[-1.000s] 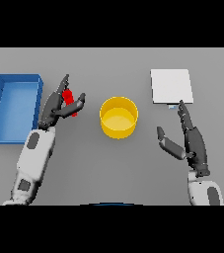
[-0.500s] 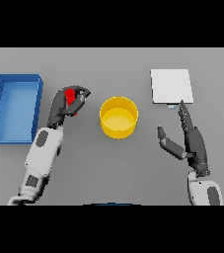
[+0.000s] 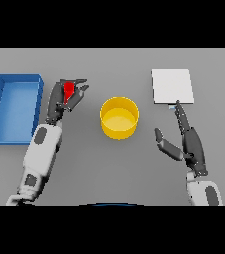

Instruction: Pick up the red beaker and tilt it to pour out 1 green nut into yellow bowl. Pick up the yellow bowl and place it on the metallic measuring scale.

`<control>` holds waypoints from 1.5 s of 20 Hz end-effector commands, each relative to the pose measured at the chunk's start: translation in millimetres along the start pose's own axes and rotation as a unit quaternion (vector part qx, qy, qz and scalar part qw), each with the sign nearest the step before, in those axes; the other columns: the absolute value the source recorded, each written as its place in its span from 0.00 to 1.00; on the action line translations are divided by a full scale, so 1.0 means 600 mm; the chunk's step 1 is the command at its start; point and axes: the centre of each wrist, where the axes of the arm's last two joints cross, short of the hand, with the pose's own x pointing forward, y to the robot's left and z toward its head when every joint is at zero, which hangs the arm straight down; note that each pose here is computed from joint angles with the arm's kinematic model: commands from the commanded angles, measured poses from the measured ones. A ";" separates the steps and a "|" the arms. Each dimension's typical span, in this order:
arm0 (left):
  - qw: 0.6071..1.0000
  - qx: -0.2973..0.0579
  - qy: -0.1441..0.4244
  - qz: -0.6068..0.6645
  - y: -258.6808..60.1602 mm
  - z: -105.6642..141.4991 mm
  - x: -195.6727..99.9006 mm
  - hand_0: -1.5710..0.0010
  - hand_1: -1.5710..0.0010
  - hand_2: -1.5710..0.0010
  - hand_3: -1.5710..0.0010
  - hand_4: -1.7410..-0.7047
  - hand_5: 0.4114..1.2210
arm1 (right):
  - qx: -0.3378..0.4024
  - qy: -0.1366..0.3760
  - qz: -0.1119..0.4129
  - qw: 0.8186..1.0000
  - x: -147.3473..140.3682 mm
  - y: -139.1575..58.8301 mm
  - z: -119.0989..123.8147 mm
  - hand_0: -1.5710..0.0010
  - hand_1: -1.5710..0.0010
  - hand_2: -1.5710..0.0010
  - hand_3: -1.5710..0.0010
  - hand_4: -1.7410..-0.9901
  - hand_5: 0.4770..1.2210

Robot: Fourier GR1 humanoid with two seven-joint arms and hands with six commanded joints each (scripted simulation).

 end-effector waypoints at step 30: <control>0.620 -0.308 -0.145 -0.707 -0.090 -0.074 0.196 0.00 0.00 0.00 0.00 0.07 0.99 | -0.013 0.006 0.009 1.000 0.012 0.009 0.000 1.00 1.00 1.00 1.00 0.67 0.26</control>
